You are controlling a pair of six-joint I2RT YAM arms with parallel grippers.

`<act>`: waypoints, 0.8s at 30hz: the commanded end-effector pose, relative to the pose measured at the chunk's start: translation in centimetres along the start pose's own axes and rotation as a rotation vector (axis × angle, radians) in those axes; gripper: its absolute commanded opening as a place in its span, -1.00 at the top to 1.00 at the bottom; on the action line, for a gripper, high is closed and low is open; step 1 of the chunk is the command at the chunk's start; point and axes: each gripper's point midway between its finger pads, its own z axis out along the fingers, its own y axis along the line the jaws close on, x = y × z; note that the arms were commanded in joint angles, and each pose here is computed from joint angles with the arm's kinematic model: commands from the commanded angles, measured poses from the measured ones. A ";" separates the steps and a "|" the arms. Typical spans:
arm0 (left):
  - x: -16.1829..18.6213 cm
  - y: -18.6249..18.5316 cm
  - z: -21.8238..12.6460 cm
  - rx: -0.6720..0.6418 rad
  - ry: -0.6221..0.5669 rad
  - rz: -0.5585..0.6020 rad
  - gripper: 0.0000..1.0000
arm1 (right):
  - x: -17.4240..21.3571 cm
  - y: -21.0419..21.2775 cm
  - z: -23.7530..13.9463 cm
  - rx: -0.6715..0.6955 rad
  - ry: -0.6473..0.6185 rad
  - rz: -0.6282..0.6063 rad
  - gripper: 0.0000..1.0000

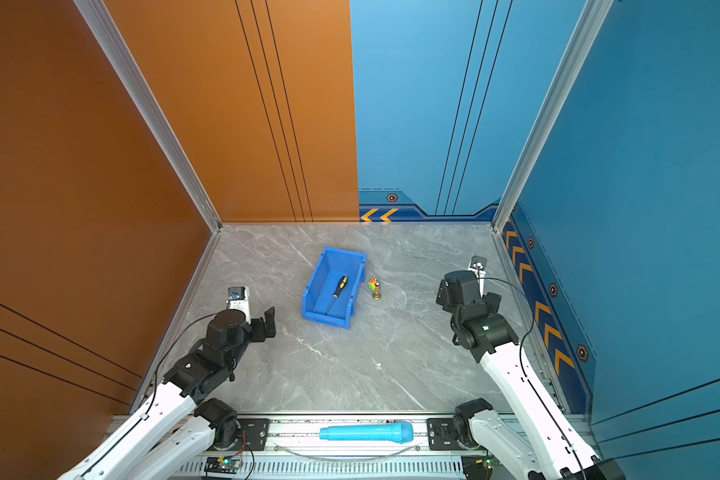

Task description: Put the screwdriver in the bin

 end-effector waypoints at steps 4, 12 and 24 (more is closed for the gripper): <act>0.0 3.5 -0.2 -0.154 -0.028 0.081 -0.96 | 2.1 -2.8 2.3 0.051 0.012 0.068 -1.00; 2.8 6.1 1.4 -0.227 0.041 0.093 -0.96 | 4.6 -2.5 3.1 -0.135 -0.251 -0.031 -1.00; 4.4 6.8 4.8 -0.235 -0.015 0.038 -0.96 | 8.3 -1.2 5.4 -0.199 -0.241 -0.061 -1.00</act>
